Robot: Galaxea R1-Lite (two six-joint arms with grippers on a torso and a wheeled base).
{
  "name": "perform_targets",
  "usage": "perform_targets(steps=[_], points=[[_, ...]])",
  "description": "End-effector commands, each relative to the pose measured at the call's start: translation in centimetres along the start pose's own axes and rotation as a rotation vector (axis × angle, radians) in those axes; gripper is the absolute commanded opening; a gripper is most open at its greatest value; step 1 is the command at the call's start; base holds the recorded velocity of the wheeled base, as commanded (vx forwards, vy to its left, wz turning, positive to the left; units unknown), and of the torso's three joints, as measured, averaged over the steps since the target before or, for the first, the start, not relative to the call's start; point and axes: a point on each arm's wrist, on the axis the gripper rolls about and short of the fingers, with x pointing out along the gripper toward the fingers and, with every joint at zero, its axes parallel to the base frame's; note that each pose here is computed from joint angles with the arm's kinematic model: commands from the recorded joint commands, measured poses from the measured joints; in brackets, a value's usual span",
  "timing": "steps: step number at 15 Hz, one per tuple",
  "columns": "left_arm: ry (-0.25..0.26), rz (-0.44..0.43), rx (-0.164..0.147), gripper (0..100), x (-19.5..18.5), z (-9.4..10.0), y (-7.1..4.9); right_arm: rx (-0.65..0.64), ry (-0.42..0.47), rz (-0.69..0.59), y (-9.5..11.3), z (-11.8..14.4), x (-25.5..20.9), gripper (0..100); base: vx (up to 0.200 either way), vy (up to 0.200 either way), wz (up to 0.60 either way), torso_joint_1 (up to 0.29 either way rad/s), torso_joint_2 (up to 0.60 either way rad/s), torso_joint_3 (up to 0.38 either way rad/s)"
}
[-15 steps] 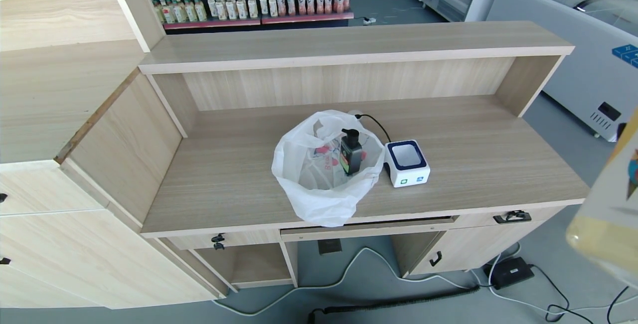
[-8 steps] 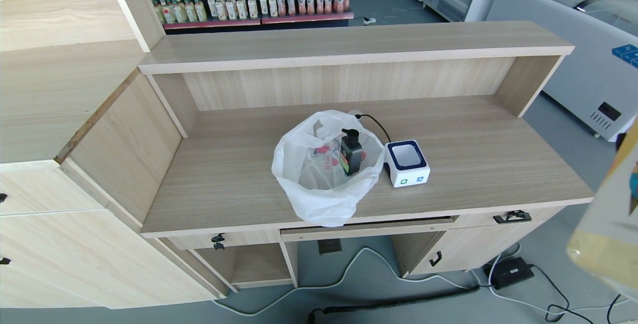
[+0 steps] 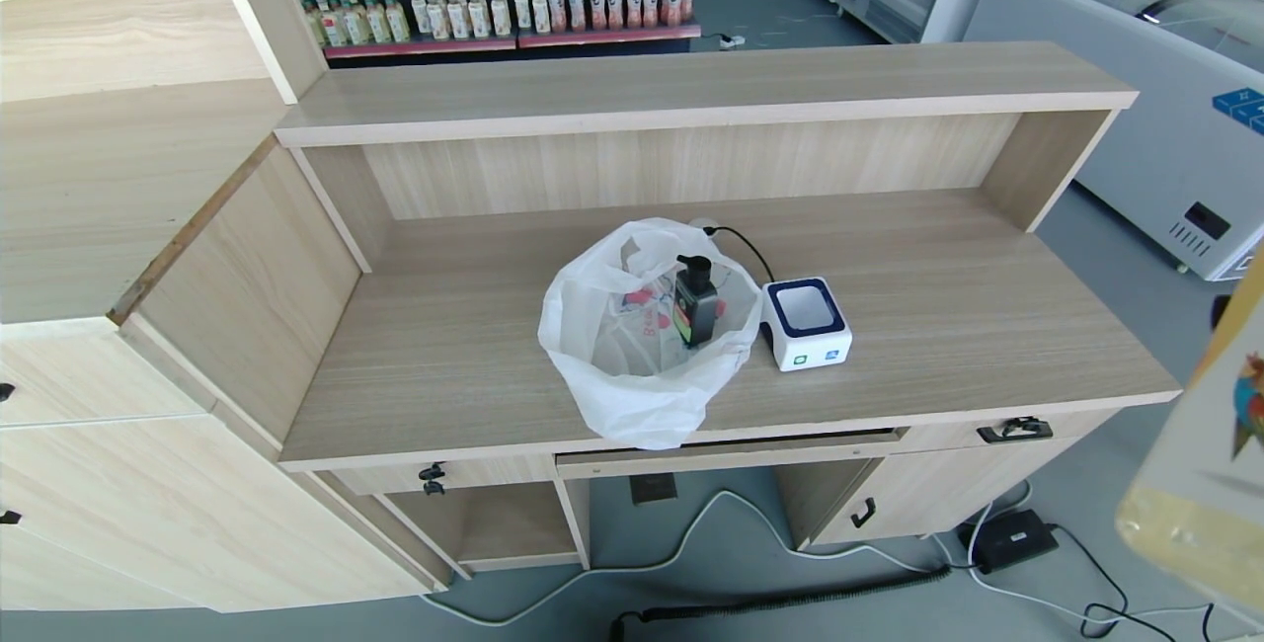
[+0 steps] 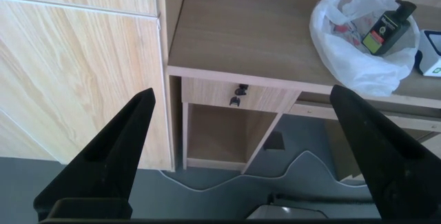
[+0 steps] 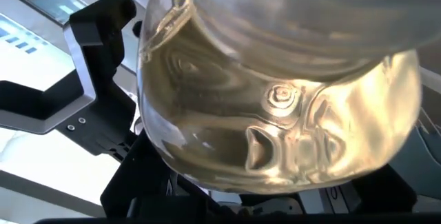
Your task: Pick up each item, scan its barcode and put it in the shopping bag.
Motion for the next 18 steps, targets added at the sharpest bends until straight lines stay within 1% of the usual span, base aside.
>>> perform_targets(steps=[1, 2, 4, 5, 6, 8, 9, 10, 11, 12, 13, 14, 15, 16, 17, 18], points=[[-0.001, 0.001, -0.001, 100, 0.0, 0.0, 0.0, 0.004, 0.001, -0.001, -0.1, -0.1, 0.0, 0, 0.0, 0.0, 0.0, 0.0, 0.0, 0.0], [-0.001, 0.001, -0.001, 100, 0.0, 0.0, 0.0, 0.0, 0.0, 0.0, -0.1, -0.1, 0.0, 0, 0.0, 0.0, 0.0, 0.0, 0.0, 0.0], [-0.001, 0.001, -0.001, 100, 0.0, 0.0, 0.0, -0.016, -0.045, -0.072, -1.2, -0.1, -0.2, 0, 0.0, 0.0, 0.0, 0.0, 0.0, 0.0], [-0.001, 0.001, -0.001, 100, 0.0, 0.0, 0.0, -0.023, -0.08, -0.149, -2.8, -0.4, -0.5, 0, 0.0, 0.0, 0.0, 0.0, 0.0, 0.0], [-0.001, 0.001, -0.001, 100, 0.0, 0.0, 0.0, -0.046, -0.089, -0.186, -3.6, -0.5, -0.7, 0, 0.0, 0.0, 0.0, 0.0, 0.0, 0.0], [-0.001, 0.001, -0.001, 100, 0.0, 0.0, 0.0, -0.09, -0.098, -0.252, -5.1, -0.8, -1.0, 0, 0.0, 0.0, 0.0, 0.0, 0.0, 0.0], [-0.001, 0.001, -0.001, 100, 0.0, 0.0, 0.0, -0.104, -0.111, -0.285, -5.4, -0.8, -0.9, 0, 0.0, 0.0, 0.0, 0.0, 0.0, 0.0], [-0.001, 0.001, -0.001, 100, 0.0, 0.0, 0.0, -0.126, -0.139, -0.373, -6.5, -0.9, -0.9, 0, 0.0, 0.0, 0.0, 0.0, 0.0, 0.0], [-0.001, 0.001, -0.001, 100, 0.0, 0.0, 0.0, -0.163, -0.147, -0.432, -7.2, -0.9, -0.9, 0, 0.0, 0.0, 0.0, 0.0, 0.0, 0.0], [-0.001, 0.001, -0.001, 100, 0.0, 0.0, 0.0, -0.23, -0.136, -0.508, -8.4, -1.2, -0.9, 0, 0.0, 0.0, 0.0, 0.0, 0.0, 0.0], [-0.001, 0.001, -0.001, 100, 0.0, 0.0, 0.0, -0.326, -0.11, -0.618, -10.0, -1.5, -1.0, 0, 0.0, 0.0, 0.0, 0.0, 0.0, 0.0], [-0.001, 0.001, -0.001, 100, 0.0, 0.0, 0.0, -0.441, -0.067, -0.808, -12.0, -1.7, -1.9, 0, 0.0, 0.0, 0.0, 0.0, 0.0, 0.0], [-0.001, 0.001, -0.001, 100, 0.0, 0.0, 0.0, -0.481, -0.045, -0.879, -12.6, -1.8, -2.2, 0, 0.0, 0.0, 0.0, 0.0, 0.0, 0.0], [-0.001, 0.001, -0.001, 100, 0.0, 0.0, 0.0, -0.593, 0.065, -1.116, -14.7, -2.5, -4.2, 0, 0.0, 0.0, 0.0, 0.0, 0.0, 0.0], [-0.001, 0.001, -0.001, 100, 0.0, 0.0, 0.0, -0.674, 0.129, -1.195, -15.5, -2.7, -5.7, 0, 0.0, 0.0, 0.0, 0.0, 0.0, 0.0], [-0.001, 0.001, -0.001, 100, 0.0, 0.0, 0.0, -0.741, 0.173, -1.242, -16.3, -2.8, -6.9, 0, 0.0, 0.0, 0.0, 0.0, 0.0, 0.0]])
